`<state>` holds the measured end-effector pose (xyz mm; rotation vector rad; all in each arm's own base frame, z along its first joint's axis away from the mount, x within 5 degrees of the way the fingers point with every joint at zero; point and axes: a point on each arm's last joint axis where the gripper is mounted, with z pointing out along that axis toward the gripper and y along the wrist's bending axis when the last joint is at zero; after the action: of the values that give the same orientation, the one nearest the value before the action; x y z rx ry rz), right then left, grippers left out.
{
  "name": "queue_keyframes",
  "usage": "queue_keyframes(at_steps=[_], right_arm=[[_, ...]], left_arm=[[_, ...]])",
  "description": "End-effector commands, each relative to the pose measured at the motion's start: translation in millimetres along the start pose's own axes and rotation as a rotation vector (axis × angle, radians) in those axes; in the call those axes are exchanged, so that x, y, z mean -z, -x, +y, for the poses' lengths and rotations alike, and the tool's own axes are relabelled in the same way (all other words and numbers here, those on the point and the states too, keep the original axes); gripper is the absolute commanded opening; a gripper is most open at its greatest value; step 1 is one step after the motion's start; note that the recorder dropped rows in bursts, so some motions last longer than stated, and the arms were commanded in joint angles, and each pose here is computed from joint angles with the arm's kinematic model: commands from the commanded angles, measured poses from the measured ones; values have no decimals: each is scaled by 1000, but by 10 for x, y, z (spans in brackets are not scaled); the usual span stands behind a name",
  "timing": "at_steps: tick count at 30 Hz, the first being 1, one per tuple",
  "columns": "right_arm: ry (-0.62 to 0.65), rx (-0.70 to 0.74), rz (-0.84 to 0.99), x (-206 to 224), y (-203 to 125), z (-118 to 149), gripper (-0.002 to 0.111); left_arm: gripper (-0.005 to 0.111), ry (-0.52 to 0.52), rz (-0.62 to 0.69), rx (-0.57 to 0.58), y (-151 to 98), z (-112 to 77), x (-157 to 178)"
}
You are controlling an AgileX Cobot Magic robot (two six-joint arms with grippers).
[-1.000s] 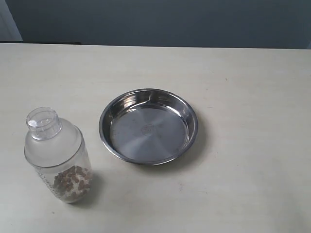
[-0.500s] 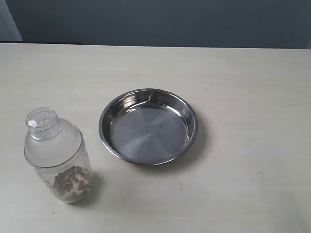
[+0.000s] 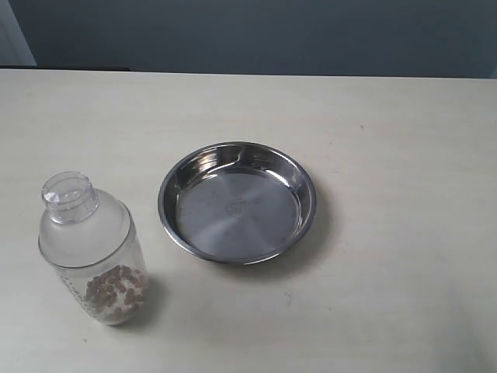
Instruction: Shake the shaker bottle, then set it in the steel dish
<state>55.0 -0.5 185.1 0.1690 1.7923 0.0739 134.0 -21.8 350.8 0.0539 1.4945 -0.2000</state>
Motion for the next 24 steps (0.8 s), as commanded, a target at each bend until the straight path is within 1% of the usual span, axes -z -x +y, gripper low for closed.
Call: queue_keyframes(at_steps=[1,2,5,6,7,8,11,13,14,16,17,18,19,20,21,22,23,24], right_arm=[[3,-22,-12,3,7,4,-1],[3,-22,-12,3,7,4,-1],[3,-22,-12,3,7,4,-1],[3,-22,-12,3,7,4,-1],[3,-22,-12,3,7,4,-1],[3,-22,-12,3,7,4,-1],[3,-22,-12,3,7,4,-1],[3,-22,-12,3,7,4,-1],[3,-22,-12,3,7,4,-1],[3,-22,-12,3,7,4,-1],[3,-22,-12,3,7,4,-1],[3,-22,-12,3,7,4,-1],[3,-22,-12,3,7,4,-1],[3,-22,-12,3,7,4,-1],[3,-24,-12,3,7,4,-1],[3,-24,-12,3,7,4,-1],[3,-24,-12,3,7,4,-1],[3,-24,-12,3,7,4,-1]], left_arm=[[74,-100,-104,-154,78,-135,-82],[78,-114,-97,-182,62,-155,-102],[100,-127,-24,-124,-37,-171,-150],[105,-135,-5,-121,-91,-178,-152],[106,-149,-2,-136,-142,-192,-150],[106,-163,-3,-127,-188,-206,-144],[106,-200,18,-21,-427,-231,-100],[106,-208,55,42,-665,-214,-44],[106,-236,21,59,-859,-210,41],[106,-266,-52,79,-975,-207,133],[106,-271,-59,85,-1021,-202,162],[105,-250,16,86,-1177,-173,206],[105,-245,42,84,-1235,-164,226],[105,-271,21,74,-1296,-173,282],[105,-291,-30,83,-1300,-179,323],[105,-287,-56,104,-1274,-173,323],[105,-274,-7,112,-1317,-165,318],[105,-289,32,93,-1354,-179,323]])
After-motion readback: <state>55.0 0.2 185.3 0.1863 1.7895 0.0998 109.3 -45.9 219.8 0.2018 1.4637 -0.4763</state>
